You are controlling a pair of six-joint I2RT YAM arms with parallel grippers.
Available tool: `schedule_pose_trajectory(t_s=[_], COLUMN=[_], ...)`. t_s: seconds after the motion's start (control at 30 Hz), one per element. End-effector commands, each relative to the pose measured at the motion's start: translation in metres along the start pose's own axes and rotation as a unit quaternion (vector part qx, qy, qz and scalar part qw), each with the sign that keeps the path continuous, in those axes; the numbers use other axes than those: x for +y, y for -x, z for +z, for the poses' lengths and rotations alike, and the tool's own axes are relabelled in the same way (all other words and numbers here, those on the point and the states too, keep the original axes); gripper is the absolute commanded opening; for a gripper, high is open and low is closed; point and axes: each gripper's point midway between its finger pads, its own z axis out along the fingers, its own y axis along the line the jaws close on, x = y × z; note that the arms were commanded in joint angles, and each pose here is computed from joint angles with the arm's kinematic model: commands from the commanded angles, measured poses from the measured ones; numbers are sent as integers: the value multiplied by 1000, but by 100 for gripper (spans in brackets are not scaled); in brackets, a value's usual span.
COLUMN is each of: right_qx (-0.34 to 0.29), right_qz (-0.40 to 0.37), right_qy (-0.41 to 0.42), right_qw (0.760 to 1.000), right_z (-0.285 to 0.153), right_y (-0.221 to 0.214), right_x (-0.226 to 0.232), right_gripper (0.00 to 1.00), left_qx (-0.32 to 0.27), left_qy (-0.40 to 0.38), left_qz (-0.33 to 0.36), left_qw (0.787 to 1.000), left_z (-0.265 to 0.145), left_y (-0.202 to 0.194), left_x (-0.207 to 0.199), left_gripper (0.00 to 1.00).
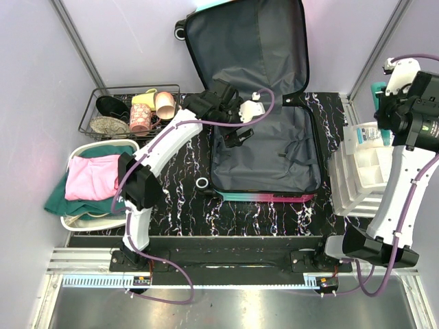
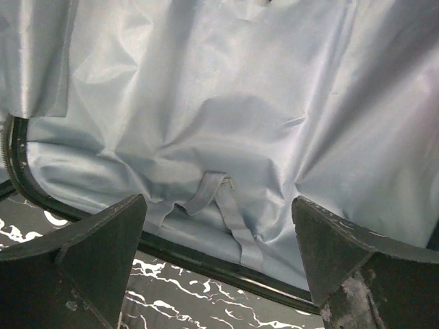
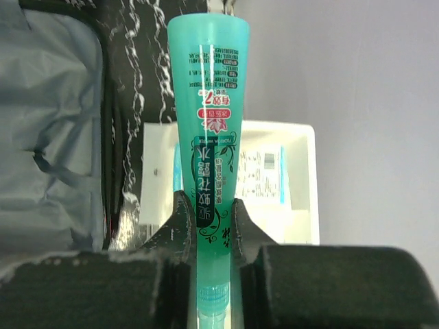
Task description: Open, take out, and arrange the luggage
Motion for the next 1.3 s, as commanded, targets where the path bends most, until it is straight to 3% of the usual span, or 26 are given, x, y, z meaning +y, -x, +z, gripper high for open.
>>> schedule_pose_trajectory(t_s=[0.0,0.23,0.43,0.6,0.7,0.83,0.93,0.97,1.03,1.07,1.13,1.23,1.27], right_qx=[65,83,38,-87,-112,-105,-102,-95,-71,-41,-6,26,12], right_qz=[39,74,80,84,79,75,43,-2,-50,-110,-142,-200,-216], right_qy=[-28,4,11,-105,-195,-220,-197,-174,-148,-120,-103,-1,68], right_qw=[997,994,996,987,971,967,974,980,985,986,984,979,974], right_z=[-23,-31,-48,-62,-62,-55,-53,-48,-56,-47,-67,-82,-79], right_y=[-31,-61,-56,-39,-41,-44,-41,-38,-35,-38,-34,-34,-33], right_x=[-10,14,24,-8,-37,-47,-41,-36,-33,-31,-33,-8,14], right_gripper=[0,0,0,0,0,0,0,0,0,0,0,0,0], left_qx=[-50,-53,-48,-62,-67,-71,-74,-75,-79,-81,-90,-152,-181], left_qy=[-14,-42,-63,-77,-79,-77,-73,-72,-71,-72,-70,-67,-77], left_qz=[-7,-20,-24,-33,-38,-31,-23,-19,-18,-20,-23,-27,-24], left_qw=[999,998,997,995,994,994,994,994,994,994,993,986,980], left_z=[-22,-32,-36,-38,-38,-41,-43,-43,-43,-43,-44,-61,-69], left_y=[27,21,16,24,30,36,40,40,44,45,52,86,100], left_x=[-11,-31,-42,-47,-45,-41,-38,-37,-37,-36,-33,-21,-22], left_gripper=[94,96,98,99,99,99,99,99,99,99,99,99,99])
